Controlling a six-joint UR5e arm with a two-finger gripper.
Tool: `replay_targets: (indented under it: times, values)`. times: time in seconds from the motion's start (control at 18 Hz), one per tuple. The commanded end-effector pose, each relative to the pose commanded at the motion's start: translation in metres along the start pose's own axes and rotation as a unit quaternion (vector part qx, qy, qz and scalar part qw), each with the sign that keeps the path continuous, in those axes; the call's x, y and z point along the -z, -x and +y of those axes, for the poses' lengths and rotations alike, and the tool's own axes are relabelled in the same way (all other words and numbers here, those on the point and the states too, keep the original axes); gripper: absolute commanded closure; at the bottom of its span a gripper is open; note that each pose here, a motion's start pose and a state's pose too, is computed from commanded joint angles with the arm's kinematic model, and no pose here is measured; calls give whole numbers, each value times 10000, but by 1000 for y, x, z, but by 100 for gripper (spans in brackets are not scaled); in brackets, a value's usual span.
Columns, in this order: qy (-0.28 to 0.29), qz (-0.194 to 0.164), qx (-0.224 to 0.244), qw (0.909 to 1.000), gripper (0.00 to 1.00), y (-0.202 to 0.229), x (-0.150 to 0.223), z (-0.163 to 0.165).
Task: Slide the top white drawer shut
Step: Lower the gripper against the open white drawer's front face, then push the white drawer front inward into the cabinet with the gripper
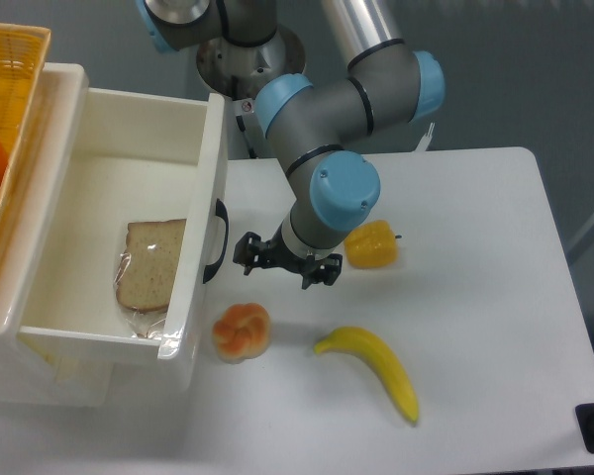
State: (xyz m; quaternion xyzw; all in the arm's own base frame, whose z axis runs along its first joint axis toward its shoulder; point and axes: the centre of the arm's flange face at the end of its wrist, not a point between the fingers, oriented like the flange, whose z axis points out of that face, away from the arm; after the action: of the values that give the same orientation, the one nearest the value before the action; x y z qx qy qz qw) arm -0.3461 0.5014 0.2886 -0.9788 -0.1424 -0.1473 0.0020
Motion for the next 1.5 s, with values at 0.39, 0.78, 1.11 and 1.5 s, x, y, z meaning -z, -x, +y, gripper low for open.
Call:
replay_targets:
  times: [0.39,0.78,1.11,1.5]
  values:
    - [20,-3,-74,10000,0,-8,-2,-2]
    - [19,-17,-138,9999,0,-16,0,-4]
    - [15,33,-147,9999,0,-19,0,-3]
    - [10,54,-238,9997,0,-32,-1,-6]
